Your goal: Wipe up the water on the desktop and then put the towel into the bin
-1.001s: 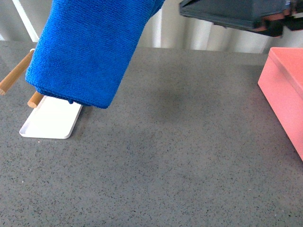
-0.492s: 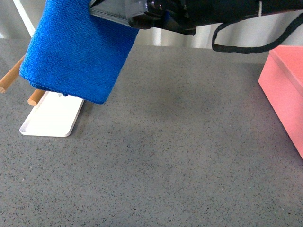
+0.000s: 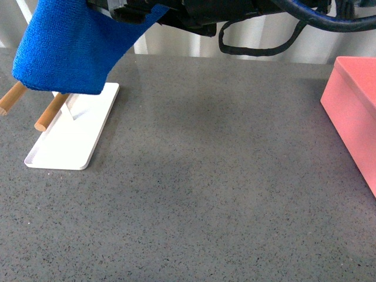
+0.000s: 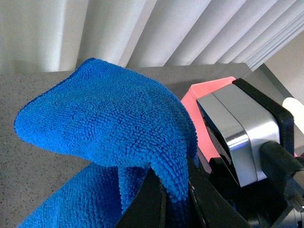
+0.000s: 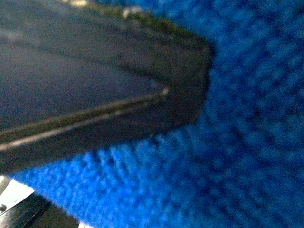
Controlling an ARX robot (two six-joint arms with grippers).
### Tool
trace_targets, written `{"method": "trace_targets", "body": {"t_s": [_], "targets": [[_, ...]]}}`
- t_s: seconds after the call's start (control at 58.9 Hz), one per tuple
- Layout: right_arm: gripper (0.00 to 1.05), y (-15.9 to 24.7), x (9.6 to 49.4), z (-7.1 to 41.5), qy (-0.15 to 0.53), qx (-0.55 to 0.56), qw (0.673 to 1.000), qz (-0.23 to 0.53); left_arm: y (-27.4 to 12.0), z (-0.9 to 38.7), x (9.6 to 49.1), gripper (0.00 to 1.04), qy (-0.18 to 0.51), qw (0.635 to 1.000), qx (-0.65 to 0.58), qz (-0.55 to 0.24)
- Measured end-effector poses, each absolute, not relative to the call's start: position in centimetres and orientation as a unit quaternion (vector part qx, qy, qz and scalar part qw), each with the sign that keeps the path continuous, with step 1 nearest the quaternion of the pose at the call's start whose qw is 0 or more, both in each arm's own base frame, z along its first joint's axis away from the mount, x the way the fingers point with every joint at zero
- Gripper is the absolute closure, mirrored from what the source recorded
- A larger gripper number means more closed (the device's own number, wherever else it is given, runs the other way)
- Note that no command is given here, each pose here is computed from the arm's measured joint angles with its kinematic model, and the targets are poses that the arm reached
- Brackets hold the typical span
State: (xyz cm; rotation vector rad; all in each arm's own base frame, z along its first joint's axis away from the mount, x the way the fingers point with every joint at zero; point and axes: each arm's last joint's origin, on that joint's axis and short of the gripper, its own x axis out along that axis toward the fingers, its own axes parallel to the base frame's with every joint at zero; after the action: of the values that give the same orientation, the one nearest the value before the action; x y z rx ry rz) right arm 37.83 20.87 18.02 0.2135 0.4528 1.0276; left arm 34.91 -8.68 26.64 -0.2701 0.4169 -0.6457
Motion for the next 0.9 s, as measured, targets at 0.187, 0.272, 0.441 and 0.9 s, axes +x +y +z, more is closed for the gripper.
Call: {"method": "trace_targets", "body": {"t_s": [0.187,0.272,0.441,0.9], "targets": [[0.32,21.1,38.3,18.2,0.202,0.125,0.849,0.472,-8.7,26.6,34.9,1.00,0.203,0.918,-0.131,-0.314],[0.44,21.1,38.3,18.3,0.198,0.135,0.848,0.474,-8.7,26.6,34.9,1.00,0.203,0.918,-0.131,-0.314],[0.70,20.9,38.0,18.2,0.204,0.147,0.843,0.475,-8.7,26.6,34.9,1.00,0.202,0.918,-0.131,-0.314],[1.00,19.4,36.9,17.5,0.225,0.151,0.848,0.456,-8.7,26.6,34.9,0.70,0.203,0.917,-0.132,-0.318]]}}
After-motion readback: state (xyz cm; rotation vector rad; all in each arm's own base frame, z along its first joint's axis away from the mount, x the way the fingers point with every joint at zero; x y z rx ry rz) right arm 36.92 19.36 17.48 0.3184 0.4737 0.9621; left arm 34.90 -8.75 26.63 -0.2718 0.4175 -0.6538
